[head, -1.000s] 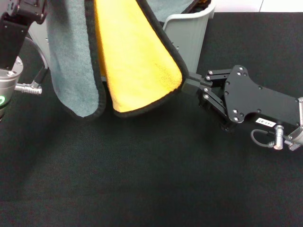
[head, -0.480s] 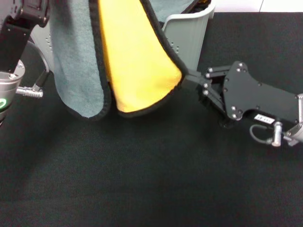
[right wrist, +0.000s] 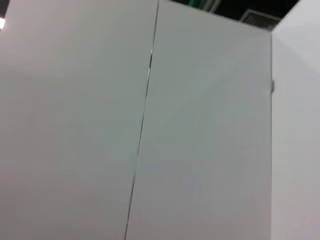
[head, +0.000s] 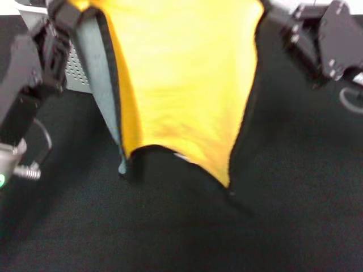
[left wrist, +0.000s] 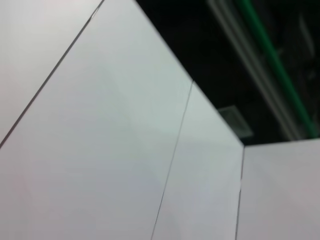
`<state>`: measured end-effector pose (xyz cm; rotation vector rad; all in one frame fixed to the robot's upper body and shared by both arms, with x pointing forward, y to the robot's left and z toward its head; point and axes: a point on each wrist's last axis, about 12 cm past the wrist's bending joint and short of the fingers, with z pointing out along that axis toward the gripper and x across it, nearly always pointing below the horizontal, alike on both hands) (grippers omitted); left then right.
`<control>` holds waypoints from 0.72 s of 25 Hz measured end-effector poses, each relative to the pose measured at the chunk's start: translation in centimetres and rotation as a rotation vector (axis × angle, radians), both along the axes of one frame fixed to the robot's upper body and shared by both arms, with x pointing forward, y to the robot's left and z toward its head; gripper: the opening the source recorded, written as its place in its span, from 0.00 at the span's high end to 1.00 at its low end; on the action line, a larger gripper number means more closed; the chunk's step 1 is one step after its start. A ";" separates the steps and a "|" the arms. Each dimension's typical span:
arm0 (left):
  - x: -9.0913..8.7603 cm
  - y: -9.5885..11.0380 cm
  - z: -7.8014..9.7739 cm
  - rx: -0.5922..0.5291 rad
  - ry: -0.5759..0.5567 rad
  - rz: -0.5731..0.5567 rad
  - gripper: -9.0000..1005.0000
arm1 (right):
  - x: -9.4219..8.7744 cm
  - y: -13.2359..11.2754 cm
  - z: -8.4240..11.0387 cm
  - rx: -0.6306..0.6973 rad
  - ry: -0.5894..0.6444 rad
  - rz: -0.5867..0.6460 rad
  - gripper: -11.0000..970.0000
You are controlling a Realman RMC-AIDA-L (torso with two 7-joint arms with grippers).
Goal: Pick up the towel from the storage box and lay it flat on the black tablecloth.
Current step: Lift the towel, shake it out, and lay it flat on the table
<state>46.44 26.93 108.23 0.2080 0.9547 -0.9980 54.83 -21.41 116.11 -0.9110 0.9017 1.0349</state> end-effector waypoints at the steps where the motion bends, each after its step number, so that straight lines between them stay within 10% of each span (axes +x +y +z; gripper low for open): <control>1: -0.5 0.1 -0.4 0.006 0.019 0.001 0.97 | 0.3 -0.2 0.6 -0.002 -0.012 0.002 0.99; 18: -1.9 -2.4 -5.0 0.252 0.335 -0.194 0.89 | 1.4 -0.1 9.8 -0.207 -0.128 0.107 0.99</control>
